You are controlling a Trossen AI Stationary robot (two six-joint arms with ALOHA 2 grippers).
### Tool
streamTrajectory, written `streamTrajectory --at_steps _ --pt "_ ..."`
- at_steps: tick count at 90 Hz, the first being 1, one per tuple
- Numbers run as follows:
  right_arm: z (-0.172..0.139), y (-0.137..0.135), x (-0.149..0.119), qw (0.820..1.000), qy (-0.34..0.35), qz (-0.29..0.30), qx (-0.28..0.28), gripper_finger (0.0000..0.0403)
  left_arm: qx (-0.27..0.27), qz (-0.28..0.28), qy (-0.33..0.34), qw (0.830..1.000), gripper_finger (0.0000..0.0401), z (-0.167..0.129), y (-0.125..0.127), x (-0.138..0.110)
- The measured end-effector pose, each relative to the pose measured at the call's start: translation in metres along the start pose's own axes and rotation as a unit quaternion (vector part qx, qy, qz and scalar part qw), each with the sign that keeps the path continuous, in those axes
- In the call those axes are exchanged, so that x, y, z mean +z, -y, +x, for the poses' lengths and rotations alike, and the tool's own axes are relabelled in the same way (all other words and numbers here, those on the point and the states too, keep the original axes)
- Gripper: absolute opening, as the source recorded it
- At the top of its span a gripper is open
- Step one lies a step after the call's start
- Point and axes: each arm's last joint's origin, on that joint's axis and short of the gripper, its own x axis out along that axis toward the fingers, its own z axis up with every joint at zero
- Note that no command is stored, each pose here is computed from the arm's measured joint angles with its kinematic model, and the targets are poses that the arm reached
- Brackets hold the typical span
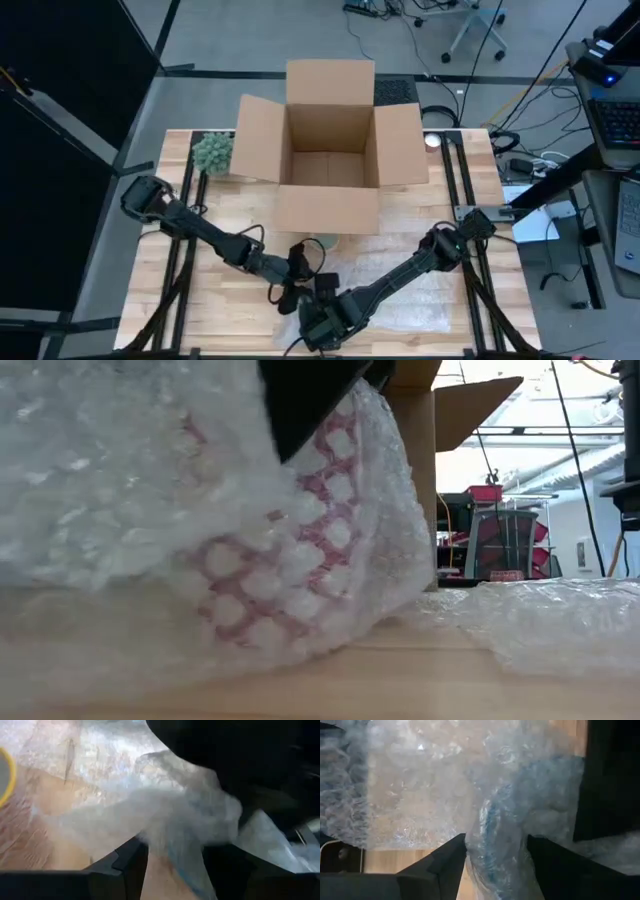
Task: Wrap mug
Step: Wrap the red patterned mug with bubble wrap
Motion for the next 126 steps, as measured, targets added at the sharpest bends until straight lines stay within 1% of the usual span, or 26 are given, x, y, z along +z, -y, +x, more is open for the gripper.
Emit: streamTrajectory --at_steps 11,19,25,33,41,50,58,67,94,113,126 --pt "0.000 -0.003 -0.001 1.000 -0.002 -0.005 0.006 0.0196 0.005 0.006 -0.005 1.000 0.0167 -0.022 0.001 0.008" --pt "0.000 -0.004 -0.002 1.000 -0.002 -0.009 0.013 0.0196 0.041 0.011 0.033 0.999 0.0167 -0.034 -0.001 0.018" --pt "0.000 -0.005 -0.002 1.000 -0.002 -0.010 0.014 0.0196 0.070 0.004 0.053 0.996 0.0167 -0.035 -0.006 0.023" --pt "0.000 -0.005 -0.002 1.000 -0.001 -0.010 0.014 0.0196 0.085 -0.001 0.043 0.995 0.0167 -0.025 -0.014 0.020" --pt "0.000 -0.004 -0.001 1.000 -0.001 -0.009 0.013 0.0196 0.076 -0.004 0.032 0.997 0.0167 -0.012 -0.018 0.014" --pt "0.000 -0.004 -0.001 1.000 0.000 -0.009 0.012 0.0196 0.028 -0.017 0.027 0.999 0.0167 0.001 -0.014 0.008" --pt "0.000 -0.005 -0.001 1.000 0.000 -0.012 0.014 0.0196 0.006 -0.015 0.025 1.000 0.0166 0.007 -0.008 0.004" --pt "0.000 -0.005 -0.001 1.000 0.001 -0.019 0.015 0.0196 0.007 -0.010 0.017 1.000 0.0166 0.010 -0.005 -0.001" --pt "-0.002 -0.001 0.001 1.000 0.002 -0.013 0.012 0.0196 0.025 -0.007 -0.009 1.000 0.0166 0.021 -0.009 -0.012" --pt "-0.023 0.004 0.004 1.000 0.020 -0.004 0.019 0.0196 0.025 -0.007 -0.009 1.000 0.0166 0.021 -0.009 -0.012" --pt "-0.034 0.008 0.002 1.000 0.016 -0.003 0.017 0.0196 0.027 -0.006 -0.015 0.999 0.0166 0.021 -0.009 -0.013"
